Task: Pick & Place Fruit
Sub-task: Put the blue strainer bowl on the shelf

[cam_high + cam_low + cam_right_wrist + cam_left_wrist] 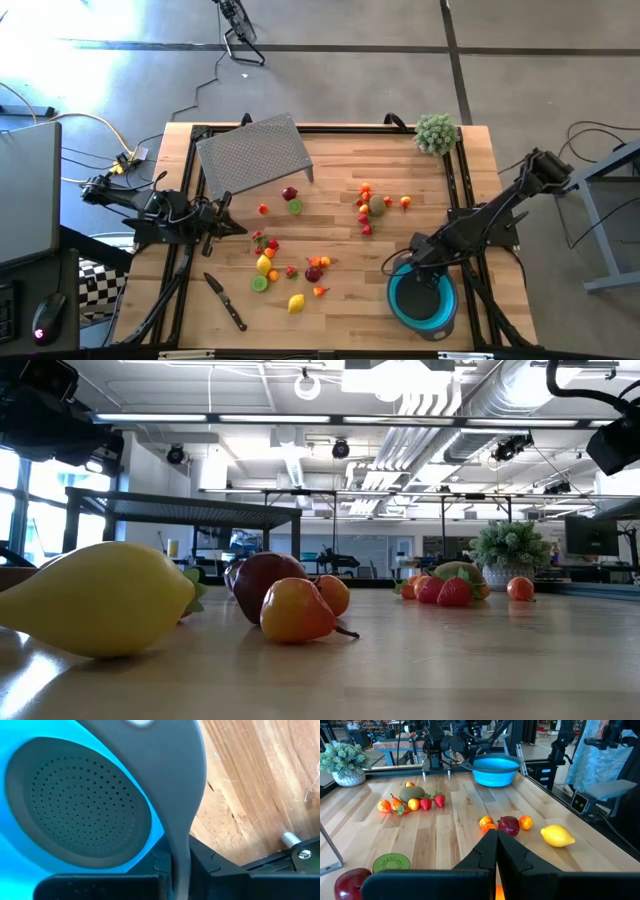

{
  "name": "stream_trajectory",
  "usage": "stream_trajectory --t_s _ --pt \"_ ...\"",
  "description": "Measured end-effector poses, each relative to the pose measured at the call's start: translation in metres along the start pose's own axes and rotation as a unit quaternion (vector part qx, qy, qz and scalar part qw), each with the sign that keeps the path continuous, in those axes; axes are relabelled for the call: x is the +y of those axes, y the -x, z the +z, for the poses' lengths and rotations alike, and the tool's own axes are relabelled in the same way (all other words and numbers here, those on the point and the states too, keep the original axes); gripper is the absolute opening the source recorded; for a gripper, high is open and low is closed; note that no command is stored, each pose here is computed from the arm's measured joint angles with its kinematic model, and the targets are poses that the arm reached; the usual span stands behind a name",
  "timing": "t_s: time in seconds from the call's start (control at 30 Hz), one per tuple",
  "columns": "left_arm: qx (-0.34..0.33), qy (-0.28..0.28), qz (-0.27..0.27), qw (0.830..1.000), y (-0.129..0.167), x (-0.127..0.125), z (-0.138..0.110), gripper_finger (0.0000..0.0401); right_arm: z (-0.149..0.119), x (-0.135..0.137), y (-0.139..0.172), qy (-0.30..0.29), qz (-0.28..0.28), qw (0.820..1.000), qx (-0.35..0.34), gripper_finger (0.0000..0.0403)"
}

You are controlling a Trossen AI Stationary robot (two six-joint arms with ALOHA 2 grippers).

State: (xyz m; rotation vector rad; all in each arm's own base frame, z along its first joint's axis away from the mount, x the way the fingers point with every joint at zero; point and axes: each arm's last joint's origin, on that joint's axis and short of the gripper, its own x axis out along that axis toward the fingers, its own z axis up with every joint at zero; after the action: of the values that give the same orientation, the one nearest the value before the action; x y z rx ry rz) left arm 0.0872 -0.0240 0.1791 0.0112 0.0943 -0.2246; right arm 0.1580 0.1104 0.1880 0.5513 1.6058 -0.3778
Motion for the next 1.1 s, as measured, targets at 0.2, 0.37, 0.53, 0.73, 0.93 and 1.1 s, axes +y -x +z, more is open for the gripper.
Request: stream_trajectory --t_s 0.2,0.37,0.53,0.73,0.93,1.1 --pt "0.0 0.0 0.0 1.0 0.0 0.0 0.0 0.0001 0.001 0.002 0.018 -0.003 0.001 0.999 -0.041 0.0021" --pt "0.0 0.0 0.0 1.0 0.0 0.0 0.0 0.0001 0.006 0.007 0.042 -0.008 0.005 0.997 -0.082 0.0013" --pt "0.0 0.0 0.0 1.0 0.0 0.0 0.0 0.0001 0.015 0.012 0.067 0.011 0.02 0.991 -0.133 0.0011" --pt "0.0 0.0 0.0 1.0 0.0 0.0 0.0 0.0001 0.032 0.012 0.092 0.033 0.031 0.981 -0.186 0.001" --pt "0.0 0.0 0.0 1.0 0.0 0.0 0.0 0.0001 0.051 0.005 0.116 0.027 0.036 0.971 -0.235 0.001" --pt "0.0 0.0 0.0 1.0 0.0 0.0 0.0 0.0001 0.067 -0.001 0.135 0.016 0.051 0.96 -0.274 0.001"
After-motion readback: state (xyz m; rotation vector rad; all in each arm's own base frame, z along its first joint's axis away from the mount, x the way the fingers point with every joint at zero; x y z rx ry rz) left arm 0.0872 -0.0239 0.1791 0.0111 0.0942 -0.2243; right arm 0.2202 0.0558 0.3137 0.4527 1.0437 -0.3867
